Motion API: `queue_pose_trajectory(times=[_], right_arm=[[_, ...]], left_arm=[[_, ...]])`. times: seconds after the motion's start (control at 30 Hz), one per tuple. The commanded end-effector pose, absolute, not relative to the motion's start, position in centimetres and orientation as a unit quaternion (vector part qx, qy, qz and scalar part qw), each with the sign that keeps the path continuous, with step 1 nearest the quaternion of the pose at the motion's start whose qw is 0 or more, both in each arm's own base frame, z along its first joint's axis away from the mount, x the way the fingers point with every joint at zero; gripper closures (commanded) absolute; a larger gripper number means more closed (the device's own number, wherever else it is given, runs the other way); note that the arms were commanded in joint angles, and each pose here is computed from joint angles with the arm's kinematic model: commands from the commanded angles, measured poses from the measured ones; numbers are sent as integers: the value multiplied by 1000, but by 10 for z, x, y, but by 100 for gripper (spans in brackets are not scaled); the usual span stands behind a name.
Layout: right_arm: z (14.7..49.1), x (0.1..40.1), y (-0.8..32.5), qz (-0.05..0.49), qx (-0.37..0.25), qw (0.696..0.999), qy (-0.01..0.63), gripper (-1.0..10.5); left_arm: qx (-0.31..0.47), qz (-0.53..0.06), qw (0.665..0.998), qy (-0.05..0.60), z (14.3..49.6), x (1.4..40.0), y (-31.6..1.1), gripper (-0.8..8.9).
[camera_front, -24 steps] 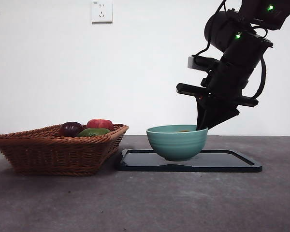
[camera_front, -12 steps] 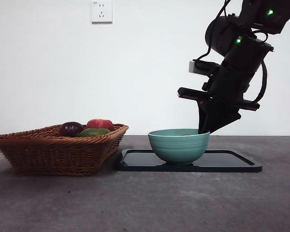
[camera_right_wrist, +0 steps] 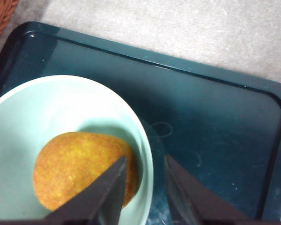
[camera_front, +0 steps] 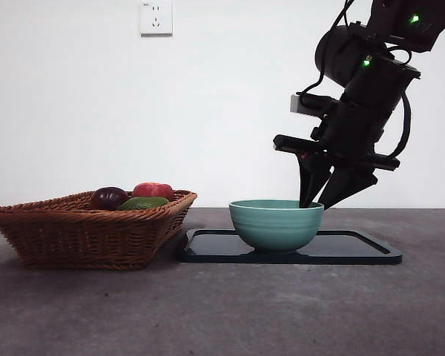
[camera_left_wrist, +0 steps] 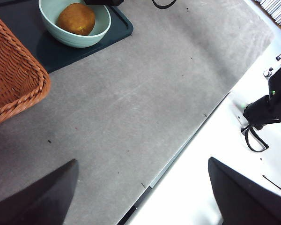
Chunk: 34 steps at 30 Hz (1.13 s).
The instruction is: Pick up the wifruite, put it on the bowl, pick up the plate, put it on desk
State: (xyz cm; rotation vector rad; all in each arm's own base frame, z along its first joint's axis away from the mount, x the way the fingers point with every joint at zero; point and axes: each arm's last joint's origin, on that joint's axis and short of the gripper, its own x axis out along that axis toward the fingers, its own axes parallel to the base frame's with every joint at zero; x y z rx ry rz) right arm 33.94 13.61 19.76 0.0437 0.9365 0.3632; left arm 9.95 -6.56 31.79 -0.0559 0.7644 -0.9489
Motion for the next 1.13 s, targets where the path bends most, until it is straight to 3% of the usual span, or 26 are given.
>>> queue_pose_trajectory(times=[0.03,0.37,0.7,1.13], right_arm=[[201,345,139,172,17,883,436,810],[272,318,117,168,35,917,361,776],[343,236,92,249,34,906,342,777],[364,157,73,292,20,876,383,777]], left_arm=[[-22,-451,820,351,321,100,-67,377],[-22,-451,820,351,321,100,-67,377],[-22,-452,821,348,321,101,-67,377],[-22,-452,821,348,321,101,-67,377]])
